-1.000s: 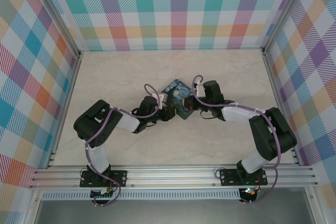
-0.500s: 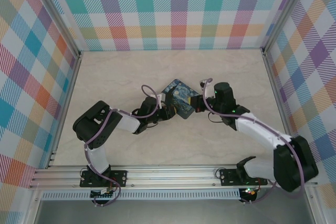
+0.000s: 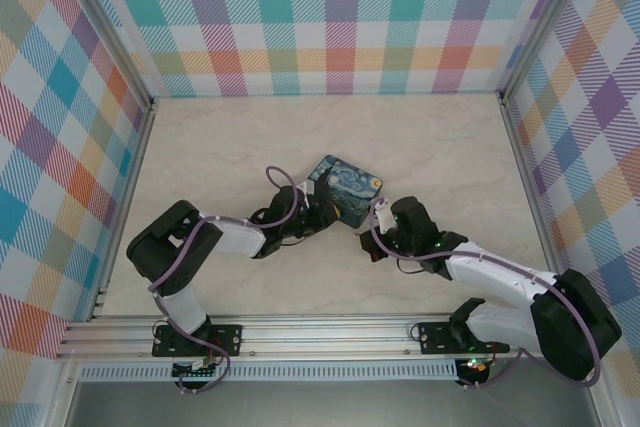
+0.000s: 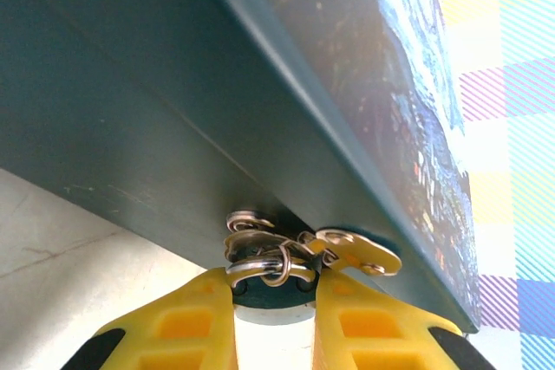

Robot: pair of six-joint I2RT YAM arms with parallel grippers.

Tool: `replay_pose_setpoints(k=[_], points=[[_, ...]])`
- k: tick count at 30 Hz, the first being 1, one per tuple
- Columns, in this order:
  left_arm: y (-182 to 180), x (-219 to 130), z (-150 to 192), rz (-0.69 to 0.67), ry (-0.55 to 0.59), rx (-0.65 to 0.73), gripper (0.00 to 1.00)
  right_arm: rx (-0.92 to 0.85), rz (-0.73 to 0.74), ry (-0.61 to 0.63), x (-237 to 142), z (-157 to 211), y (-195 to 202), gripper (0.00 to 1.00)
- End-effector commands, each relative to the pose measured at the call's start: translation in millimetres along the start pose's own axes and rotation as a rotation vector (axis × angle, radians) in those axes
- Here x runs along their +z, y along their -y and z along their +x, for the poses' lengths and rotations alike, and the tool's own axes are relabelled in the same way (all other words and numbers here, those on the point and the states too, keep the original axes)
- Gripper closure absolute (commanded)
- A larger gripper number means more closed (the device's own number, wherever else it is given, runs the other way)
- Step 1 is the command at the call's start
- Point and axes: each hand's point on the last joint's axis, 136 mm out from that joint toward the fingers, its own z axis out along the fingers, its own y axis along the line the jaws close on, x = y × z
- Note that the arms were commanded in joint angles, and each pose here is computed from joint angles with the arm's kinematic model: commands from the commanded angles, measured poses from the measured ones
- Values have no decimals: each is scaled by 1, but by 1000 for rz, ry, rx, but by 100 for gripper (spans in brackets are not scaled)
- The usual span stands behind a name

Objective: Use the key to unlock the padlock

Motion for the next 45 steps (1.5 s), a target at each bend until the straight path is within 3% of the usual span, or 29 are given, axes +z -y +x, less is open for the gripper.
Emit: replay_pose_setpoints(k=[1,14,45], points=[[26,-5,0,53,7,-27,82,-47,23,34,6,-8,3,95],[38,1,7,57,8,-127,84,-62,76,30,27,-2,14,95],[41,2,8,61,29,-150,87,-29,121,108,42,-21,22,95]])
